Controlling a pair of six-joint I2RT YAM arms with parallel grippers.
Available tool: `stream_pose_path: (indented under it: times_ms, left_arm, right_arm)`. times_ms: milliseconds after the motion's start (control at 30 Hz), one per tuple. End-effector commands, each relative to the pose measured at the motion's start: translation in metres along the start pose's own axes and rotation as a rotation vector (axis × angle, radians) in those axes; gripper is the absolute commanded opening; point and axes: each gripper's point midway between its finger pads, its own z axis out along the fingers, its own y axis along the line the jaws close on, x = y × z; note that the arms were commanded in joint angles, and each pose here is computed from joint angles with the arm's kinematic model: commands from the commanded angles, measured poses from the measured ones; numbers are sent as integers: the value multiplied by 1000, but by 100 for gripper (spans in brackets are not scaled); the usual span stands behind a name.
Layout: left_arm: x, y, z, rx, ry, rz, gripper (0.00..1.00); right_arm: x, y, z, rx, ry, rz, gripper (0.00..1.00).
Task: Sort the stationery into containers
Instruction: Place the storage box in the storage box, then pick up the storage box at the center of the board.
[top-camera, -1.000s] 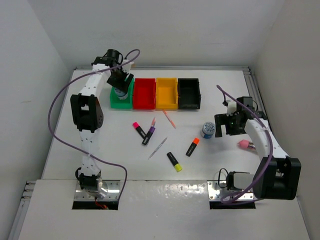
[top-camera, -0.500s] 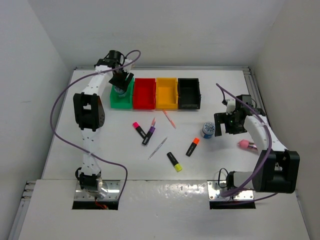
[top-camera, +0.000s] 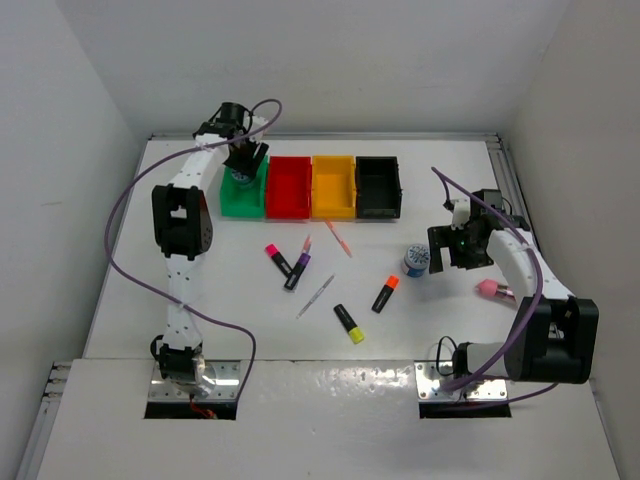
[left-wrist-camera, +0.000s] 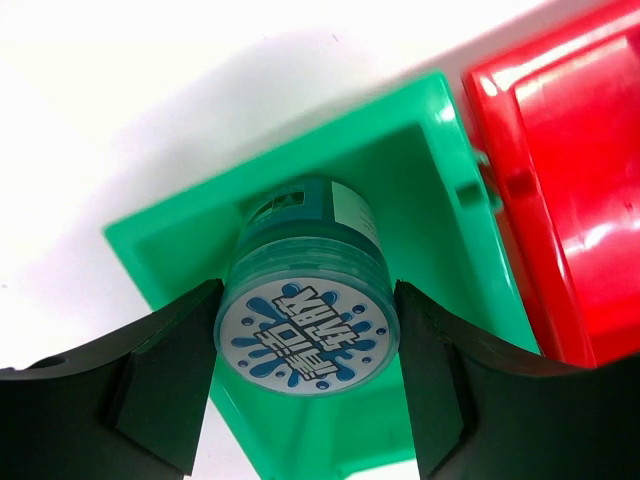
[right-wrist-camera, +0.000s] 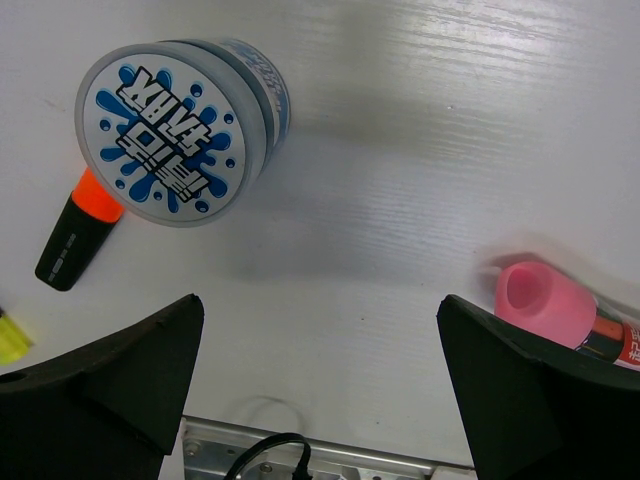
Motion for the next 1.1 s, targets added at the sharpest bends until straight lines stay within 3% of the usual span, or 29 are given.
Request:
stream_pose_path:
  times_ms: [0,167,200,233,433,667,700,800,1067]
  left_arm:
    - [-45,13,-23,-77,-150,-26,10]
    - [-55,21,-35,-120,-182,-71,56]
    - [-55,22,-39,-125,-181,-77,58]
    - [-55,23,-41,-133,-182,-82,84]
    - [-67,26,-81,-154,-233,-95,86]
    - [-83,25,-183,-69,-429,-162,86]
    - [-84,23,-184,-45,-436,-162,86]
    - [-73,10,-207,19,-425,-150,86]
    - [3,-12,-232,53,-332,-162,86]
  right_arm:
    - [-17,-3,-7,8,-49,-6,99]
    - [-20,-2,-8,4,-57,-9,99]
    - [-21,-2,-8,3,-61,-11,99]
    - [-21,-2,-8,5,-63,-13,99]
    - [-36,0,-13,-10,-106,-19,99]
    - [-51,6,-11,-27,-175,-62,99]
    - [-52,7,-9,-28,-180,-67,99]
    - [-54,16,-2,-53,-193,-106,99]
    - [-64,41,15,-81,-186,-184,99]
